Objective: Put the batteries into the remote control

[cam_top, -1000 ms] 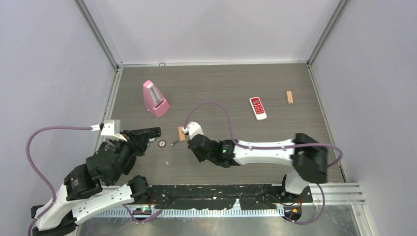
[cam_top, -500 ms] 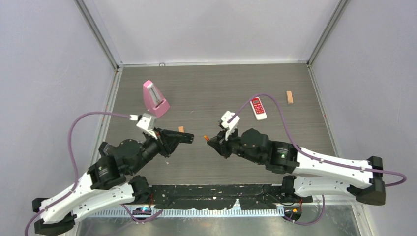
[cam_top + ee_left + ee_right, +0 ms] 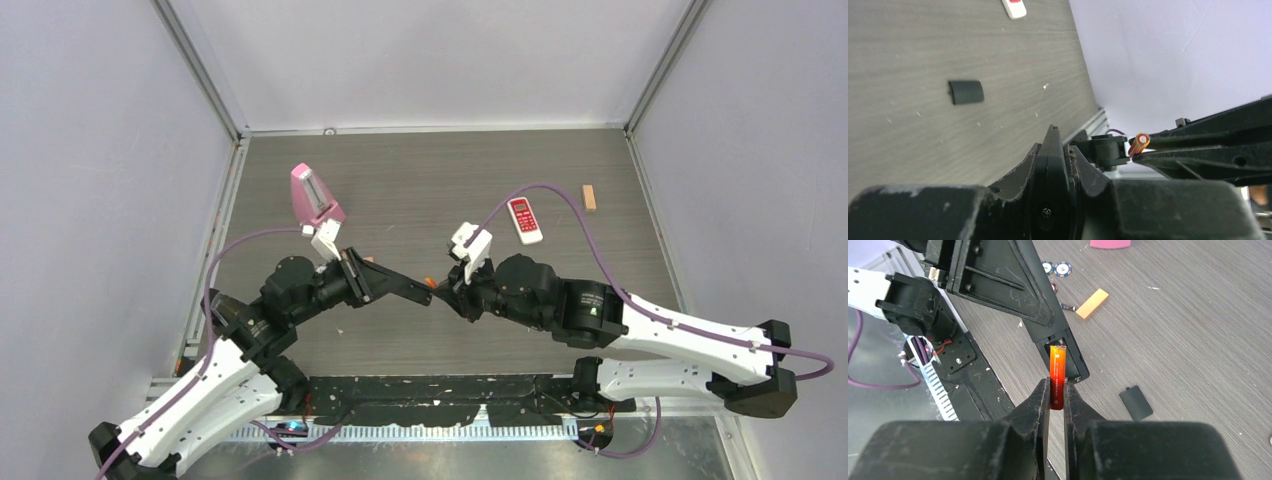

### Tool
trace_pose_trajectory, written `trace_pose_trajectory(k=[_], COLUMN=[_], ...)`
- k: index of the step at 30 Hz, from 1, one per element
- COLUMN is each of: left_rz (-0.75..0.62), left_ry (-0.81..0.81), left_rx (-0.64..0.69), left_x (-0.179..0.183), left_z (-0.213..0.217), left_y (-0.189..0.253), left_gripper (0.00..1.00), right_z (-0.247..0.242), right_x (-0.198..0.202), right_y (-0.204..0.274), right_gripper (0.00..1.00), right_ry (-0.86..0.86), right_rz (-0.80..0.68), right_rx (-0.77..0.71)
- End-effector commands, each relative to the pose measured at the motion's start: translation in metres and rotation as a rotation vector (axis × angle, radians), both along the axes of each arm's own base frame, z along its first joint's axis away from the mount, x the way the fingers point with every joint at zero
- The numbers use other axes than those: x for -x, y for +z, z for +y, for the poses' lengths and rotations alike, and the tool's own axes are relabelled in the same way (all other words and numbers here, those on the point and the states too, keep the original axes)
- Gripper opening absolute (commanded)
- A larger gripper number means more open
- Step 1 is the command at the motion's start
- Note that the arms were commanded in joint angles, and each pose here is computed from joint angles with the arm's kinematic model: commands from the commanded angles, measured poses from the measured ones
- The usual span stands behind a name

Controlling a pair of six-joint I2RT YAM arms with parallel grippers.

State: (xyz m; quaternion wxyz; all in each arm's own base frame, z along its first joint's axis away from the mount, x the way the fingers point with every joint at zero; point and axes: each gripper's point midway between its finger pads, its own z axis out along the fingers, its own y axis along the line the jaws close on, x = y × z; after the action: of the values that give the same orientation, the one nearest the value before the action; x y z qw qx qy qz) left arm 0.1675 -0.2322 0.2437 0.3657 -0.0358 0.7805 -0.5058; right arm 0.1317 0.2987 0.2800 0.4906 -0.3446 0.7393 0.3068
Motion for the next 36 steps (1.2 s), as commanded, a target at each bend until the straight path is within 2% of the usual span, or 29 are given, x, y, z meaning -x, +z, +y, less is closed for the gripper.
trace_pose_trajectory(k=[1,15,26,36], left_rz=[0.183,0.3,0.287,0.276], left_ry=[-0.079,-0.103,-0.095,-0.121], left_rx=[0.165,0.212,0.249,0.261], left_x=[0.011,0.013,0.011,0.017], left_z=[-0.017,-0.022,-0.019,-0.018], left_y=[0.004,-0.021,-0.023,-0.02], left_gripper=[0.0,0.0,0.0,0.0], right_z=[0.004,0.013,0.011,0.011], right_x=[0.001,0.008,0.008,0.005], right_y=[0.005,-0.037,-0.053,-0.06], right_gripper=[0.08,0.11,0.11,0.11], right_ry=[0.018,0.081,0.076,0.06], right_rz=[0.009,0.057,0.084,0.083], right_rx=[0.049,0.26,0.336,0.347])
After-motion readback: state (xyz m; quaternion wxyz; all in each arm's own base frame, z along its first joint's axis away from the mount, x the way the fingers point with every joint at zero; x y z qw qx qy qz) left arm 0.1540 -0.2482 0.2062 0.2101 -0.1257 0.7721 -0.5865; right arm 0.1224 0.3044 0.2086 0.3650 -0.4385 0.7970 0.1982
